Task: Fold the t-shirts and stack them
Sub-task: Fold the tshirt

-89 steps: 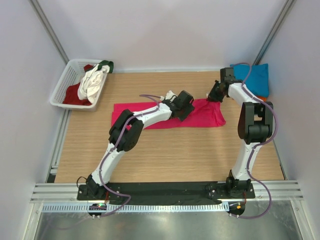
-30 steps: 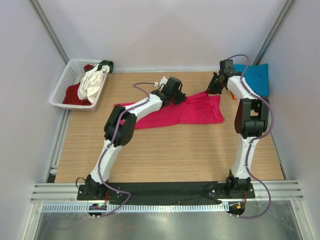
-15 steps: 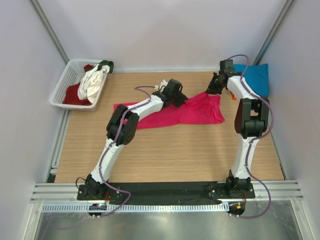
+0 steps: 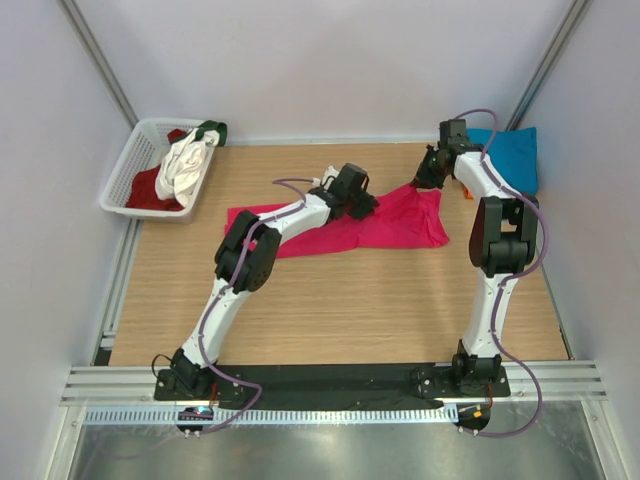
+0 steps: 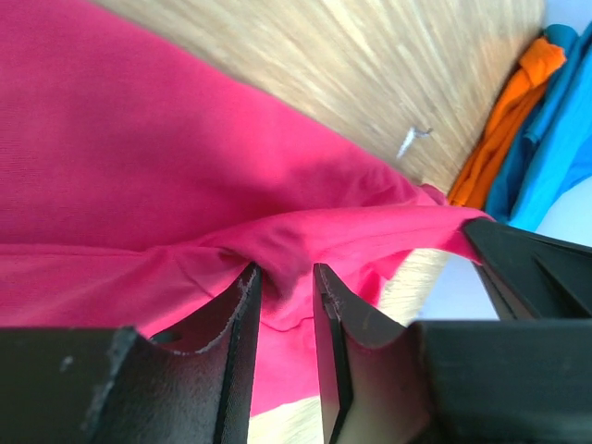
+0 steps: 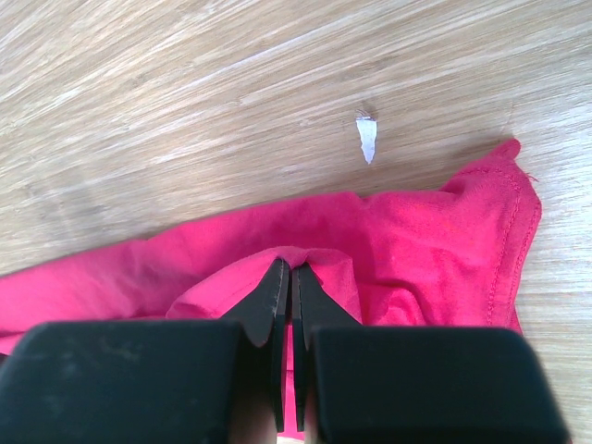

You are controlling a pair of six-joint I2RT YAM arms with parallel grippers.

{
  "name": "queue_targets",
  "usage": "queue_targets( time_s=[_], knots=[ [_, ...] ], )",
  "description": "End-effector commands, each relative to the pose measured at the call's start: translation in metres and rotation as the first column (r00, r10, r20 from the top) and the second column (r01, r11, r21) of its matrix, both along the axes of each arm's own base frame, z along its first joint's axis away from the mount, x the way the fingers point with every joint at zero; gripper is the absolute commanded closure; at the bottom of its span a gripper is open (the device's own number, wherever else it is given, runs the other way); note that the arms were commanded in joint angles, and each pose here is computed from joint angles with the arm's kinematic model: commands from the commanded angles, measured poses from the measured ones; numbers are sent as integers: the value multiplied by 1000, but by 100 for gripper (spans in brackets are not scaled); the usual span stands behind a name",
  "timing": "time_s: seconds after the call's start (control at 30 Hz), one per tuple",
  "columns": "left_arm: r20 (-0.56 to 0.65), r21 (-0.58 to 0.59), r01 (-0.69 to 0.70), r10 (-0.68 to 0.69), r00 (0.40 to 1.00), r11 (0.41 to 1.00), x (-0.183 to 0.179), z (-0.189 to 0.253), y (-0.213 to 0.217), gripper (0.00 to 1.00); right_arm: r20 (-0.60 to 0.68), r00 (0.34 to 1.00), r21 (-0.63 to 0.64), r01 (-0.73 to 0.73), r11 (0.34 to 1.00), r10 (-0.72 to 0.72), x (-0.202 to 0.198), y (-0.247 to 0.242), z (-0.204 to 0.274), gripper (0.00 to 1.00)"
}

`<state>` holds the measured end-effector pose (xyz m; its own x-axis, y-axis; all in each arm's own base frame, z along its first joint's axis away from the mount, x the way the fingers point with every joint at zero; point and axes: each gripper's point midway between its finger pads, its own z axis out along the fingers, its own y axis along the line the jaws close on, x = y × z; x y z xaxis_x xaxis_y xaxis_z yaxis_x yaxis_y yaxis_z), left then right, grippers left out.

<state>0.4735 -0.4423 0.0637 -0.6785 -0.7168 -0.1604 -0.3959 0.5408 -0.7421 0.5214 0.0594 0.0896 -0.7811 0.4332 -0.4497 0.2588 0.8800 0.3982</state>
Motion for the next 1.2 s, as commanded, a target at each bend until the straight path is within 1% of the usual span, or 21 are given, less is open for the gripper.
queue_targets(
  time_s=[0.0, 0.2, 0.4, 0.67, 0.77, 0.9, 1.07, 1.17],
  knots=[
    [20, -35, -3, 4, 1000, 999, -4, 28, 0, 70, 60, 998, 4, -7, 1000, 6, 13, 0, 16, 99],
    [15, -29, -3, 4, 1000, 1000, -6, 26, 0, 64, 69, 998, 9, -5, 1000, 4, 18, 0, 18, 99],
    [36, -50, -11, 13, 999, 999, 3, 31, -9, 65, 62, 998, 11, -5, 1000, 4, 17, 0, 15, 99],
    [35, -47, -1, 3, 999, 999, -2, 29, -14, 65, 59, 998, 13, -4, 1000, 4, 18, 1, 13, 99],
    [27, -52, -8, 10, 1000, 999, -2, 26, -15, 70, 61, 998, 15, -4, 1000, 3, 19, 1, 15, 99],
    [39, -61, -16, 18, 999, 998, 2, 32, -15, 100, 61, 998, 10, -6, 1000, 5, 18, 0, 16, 99],
    [103, -82, -16, 24, 994, 997, 17, 61, -16, 100, 63, 998, 1, -4, 1000, 4, 16, -1, 19, 99],
    [103, -100, -33, 44, 994, 994, 22, 68, -11, 100, 66, 998, 0, -3, 1000, 3, 16, -1, 20, 99]
  ],
)
